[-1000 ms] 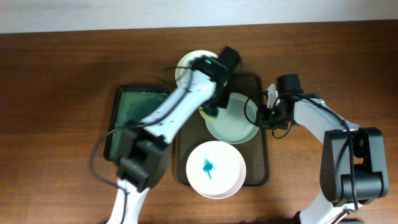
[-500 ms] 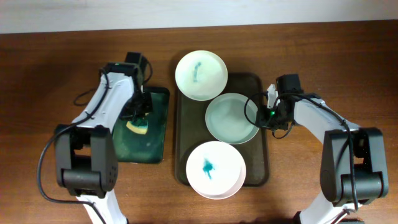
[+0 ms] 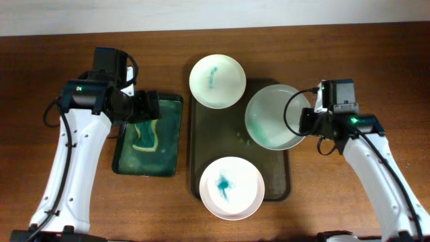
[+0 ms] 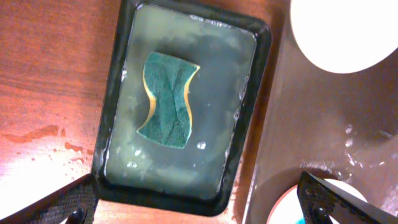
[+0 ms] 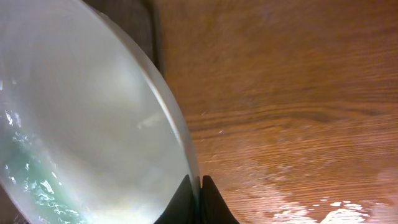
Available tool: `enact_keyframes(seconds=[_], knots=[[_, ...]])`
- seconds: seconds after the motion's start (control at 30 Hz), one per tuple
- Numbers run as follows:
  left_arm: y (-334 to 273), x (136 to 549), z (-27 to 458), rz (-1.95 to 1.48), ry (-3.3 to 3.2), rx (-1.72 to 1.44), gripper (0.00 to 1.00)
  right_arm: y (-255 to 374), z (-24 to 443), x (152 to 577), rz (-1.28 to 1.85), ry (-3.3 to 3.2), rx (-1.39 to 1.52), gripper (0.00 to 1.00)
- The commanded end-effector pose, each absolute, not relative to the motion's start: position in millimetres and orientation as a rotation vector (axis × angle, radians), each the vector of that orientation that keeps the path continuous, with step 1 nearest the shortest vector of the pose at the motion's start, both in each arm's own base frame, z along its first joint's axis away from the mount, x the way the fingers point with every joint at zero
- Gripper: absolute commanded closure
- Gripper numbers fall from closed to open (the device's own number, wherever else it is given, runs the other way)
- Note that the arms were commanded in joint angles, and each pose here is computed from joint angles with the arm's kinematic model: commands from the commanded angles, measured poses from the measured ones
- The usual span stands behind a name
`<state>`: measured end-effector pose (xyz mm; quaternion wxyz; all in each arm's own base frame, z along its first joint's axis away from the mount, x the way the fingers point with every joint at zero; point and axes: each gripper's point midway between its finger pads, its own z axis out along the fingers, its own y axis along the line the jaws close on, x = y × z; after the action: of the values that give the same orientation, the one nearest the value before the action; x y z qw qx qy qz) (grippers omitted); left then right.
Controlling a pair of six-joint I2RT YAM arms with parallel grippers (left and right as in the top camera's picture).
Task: Clean dirty plates on tray and stack at the side
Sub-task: 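Lift the cleaned plate with right gripper and place it right of tray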
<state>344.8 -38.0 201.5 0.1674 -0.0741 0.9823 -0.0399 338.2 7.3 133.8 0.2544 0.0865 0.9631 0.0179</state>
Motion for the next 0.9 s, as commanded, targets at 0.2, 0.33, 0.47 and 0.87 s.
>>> enact_keyframes(seconds=[0.2,0.33,0.47,0.87], knots=[[-40,343,204,-0.129,2.794,-0.205,0.00,43,191,332,-0.647,2.295,-0.044,0.96],[-40,343,204,-0.129,2.793,-0.205,0.00,79,205,322,-0.692,2.194,-0.176,0.96],[-40,343,204,-0.129,2.793,-0.205,0.01,92,227,314,-0.805,2.059,-0.212,0.96],[-40,343,204,-0.129,2.793,-0.205,0.00,102,232,310,-0.838,2.024,-0.292,0.96]])
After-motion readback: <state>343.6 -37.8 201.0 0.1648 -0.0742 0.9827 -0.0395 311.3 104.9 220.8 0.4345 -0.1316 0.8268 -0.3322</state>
